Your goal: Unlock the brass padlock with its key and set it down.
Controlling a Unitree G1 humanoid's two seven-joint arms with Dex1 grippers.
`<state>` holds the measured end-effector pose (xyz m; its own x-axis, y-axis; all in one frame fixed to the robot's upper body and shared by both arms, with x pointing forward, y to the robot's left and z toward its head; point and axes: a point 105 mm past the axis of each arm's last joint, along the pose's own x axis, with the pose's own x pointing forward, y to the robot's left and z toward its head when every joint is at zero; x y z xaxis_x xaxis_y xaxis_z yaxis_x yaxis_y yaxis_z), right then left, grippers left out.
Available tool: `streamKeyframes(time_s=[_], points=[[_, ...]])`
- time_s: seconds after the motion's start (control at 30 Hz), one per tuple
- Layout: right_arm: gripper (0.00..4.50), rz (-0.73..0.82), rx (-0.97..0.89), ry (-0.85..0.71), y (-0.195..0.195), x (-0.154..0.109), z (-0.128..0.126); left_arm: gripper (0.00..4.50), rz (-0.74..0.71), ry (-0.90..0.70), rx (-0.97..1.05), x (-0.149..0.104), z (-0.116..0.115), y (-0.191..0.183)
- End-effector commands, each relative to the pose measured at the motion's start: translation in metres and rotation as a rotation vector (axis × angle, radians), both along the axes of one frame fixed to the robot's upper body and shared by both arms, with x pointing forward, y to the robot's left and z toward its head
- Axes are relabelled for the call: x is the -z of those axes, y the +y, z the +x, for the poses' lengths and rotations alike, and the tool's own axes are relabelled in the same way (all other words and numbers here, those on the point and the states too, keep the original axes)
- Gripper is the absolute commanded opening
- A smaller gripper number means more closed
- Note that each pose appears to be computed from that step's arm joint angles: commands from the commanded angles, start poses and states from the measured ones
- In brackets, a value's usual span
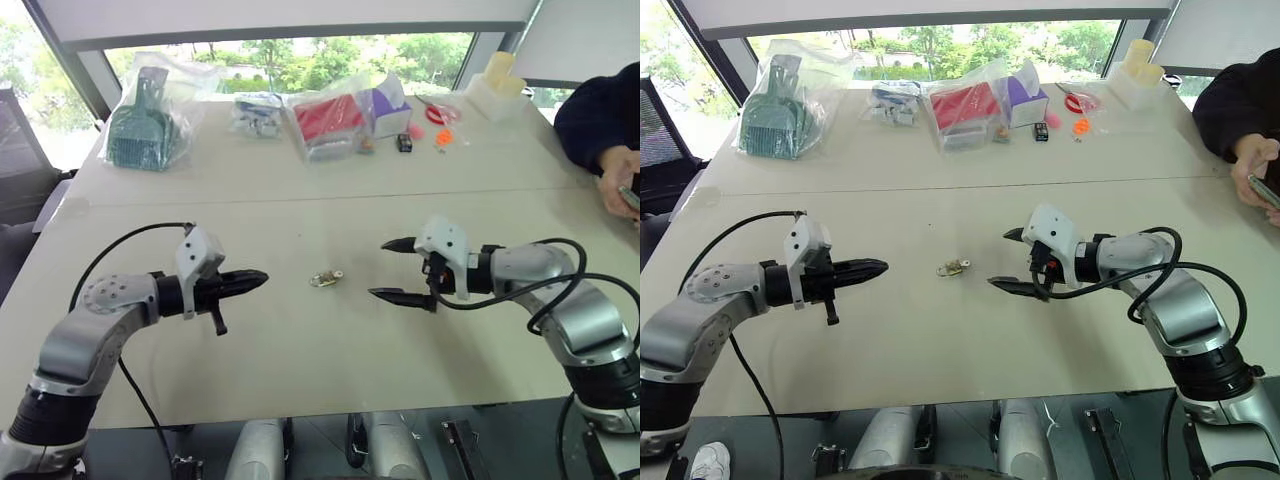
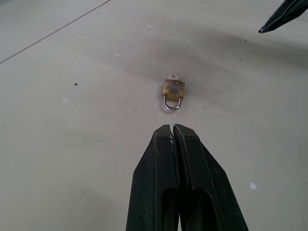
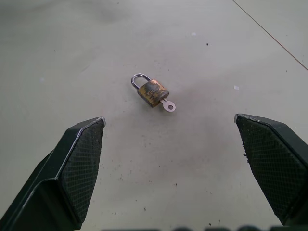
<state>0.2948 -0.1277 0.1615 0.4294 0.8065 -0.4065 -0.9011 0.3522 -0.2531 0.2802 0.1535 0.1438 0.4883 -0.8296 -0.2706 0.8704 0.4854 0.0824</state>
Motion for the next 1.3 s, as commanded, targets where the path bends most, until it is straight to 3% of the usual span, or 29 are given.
streamKeyframes(time_s=[0.03,0.6,1.1,1.2,1.3], points=[[4.48,0.002,-0.028,-0.037,0.003,-0.012,-0.002,0.0,-0.002,-0.063,0.007,-0.015,0.0,0.002],[4.48,-0.007,-0.031,-0.039,0.005,-0.013,-0.001,0.0,0.064,-0.083,-0.023,-0.008,0.007,0.006],[4.48,-0.004,-0.013,-0.051,0.006,-0.015,-0.001,0.0,0.033,-0.093,0.024,-0.014,0.013,-0.001],[4.5,0.0,-0.009,-0.053,0.006,-0.015,-0.003,0.82,0.029,-0.094,0.054,-0.013,0.015,-0.01],[4.5,0.003,0.013,-0.057,0.005,-0.015,-0.005,2.02,0.045,-0.1,0.109,-0.004,0.017,-0.028]])
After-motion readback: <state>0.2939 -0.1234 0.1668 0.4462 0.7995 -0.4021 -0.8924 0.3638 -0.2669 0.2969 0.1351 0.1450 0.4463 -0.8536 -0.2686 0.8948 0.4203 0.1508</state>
